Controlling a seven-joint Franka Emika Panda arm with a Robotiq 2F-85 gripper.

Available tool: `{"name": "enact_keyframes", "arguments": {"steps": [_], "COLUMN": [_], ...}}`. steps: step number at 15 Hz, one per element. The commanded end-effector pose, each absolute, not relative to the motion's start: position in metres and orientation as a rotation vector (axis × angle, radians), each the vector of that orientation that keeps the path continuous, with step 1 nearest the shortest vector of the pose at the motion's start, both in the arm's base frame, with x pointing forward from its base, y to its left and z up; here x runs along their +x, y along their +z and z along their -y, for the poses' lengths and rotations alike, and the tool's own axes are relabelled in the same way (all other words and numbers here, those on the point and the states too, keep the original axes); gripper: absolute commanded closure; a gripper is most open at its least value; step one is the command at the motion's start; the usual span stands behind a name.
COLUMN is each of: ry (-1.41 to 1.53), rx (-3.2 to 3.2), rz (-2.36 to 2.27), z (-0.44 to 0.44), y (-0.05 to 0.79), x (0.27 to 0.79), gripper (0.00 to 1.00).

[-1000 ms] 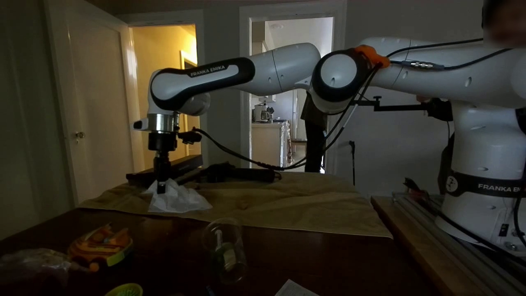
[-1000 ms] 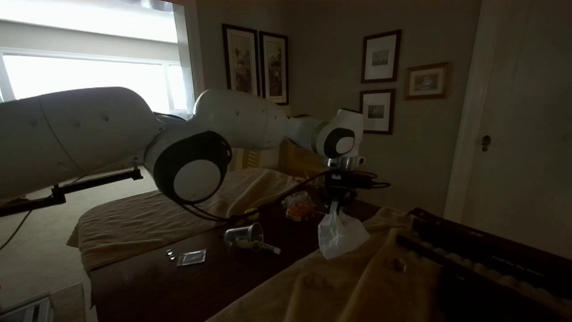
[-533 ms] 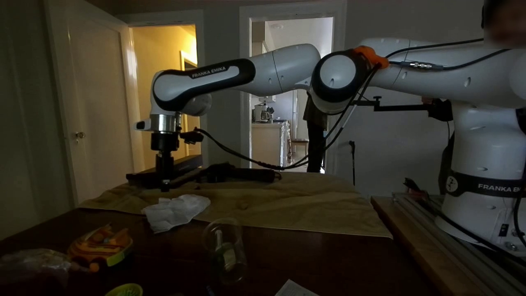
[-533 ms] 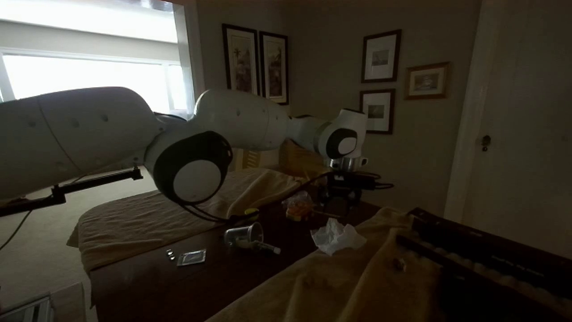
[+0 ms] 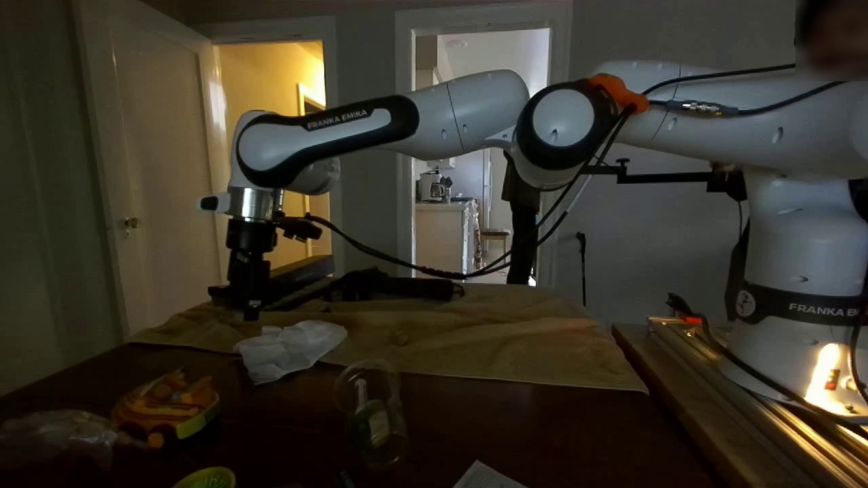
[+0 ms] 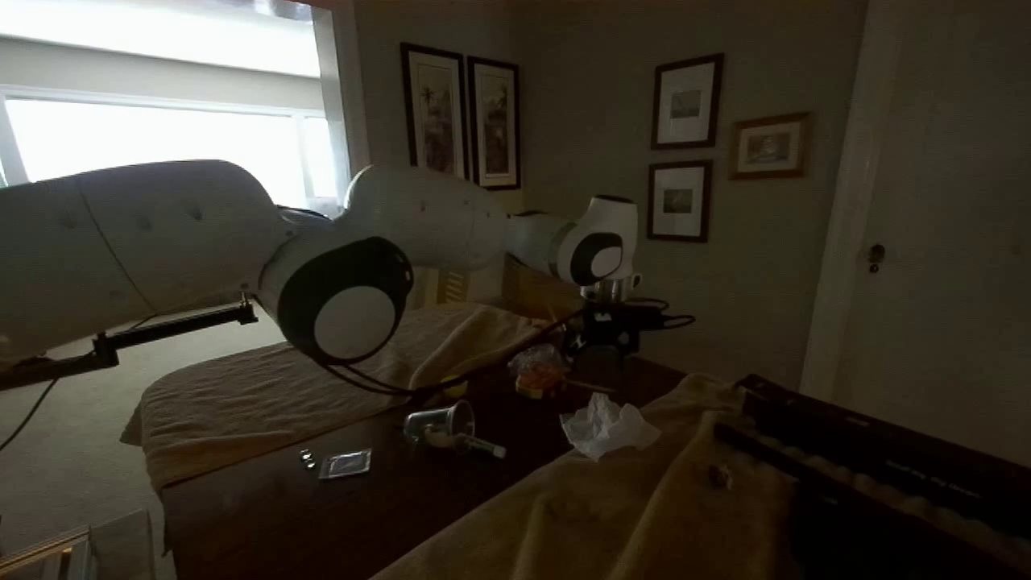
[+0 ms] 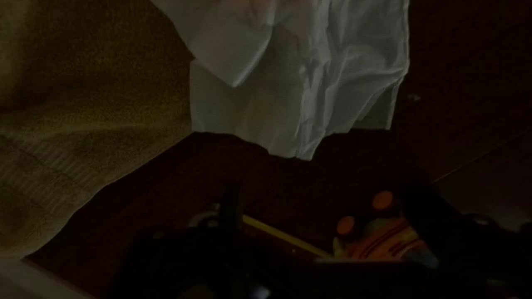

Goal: Remove the tennis ball from the clear cup and use the napkin to wipe the table then move the toy car to the right.

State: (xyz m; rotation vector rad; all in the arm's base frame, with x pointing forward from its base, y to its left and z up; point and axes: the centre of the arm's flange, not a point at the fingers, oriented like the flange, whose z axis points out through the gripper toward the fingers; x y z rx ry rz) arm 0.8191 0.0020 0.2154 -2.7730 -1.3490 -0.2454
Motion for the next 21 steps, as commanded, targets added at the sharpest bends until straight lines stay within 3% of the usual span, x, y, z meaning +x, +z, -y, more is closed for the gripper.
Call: {"name": "enact_keyframes", "arguments": {"steps": [1,15,21], "ry": [-0.38,-0.334,-0.421], "rx": [-2.802,-2.807,-2.802], "rz": [1.197,0.921,0.654], "z": [-0.018,-0.032,-0.061], "y": [0.217,0.204,0.184], "x": [0.833,0.813,0.836], "gripper": [0.0,0.0,0.0]}}
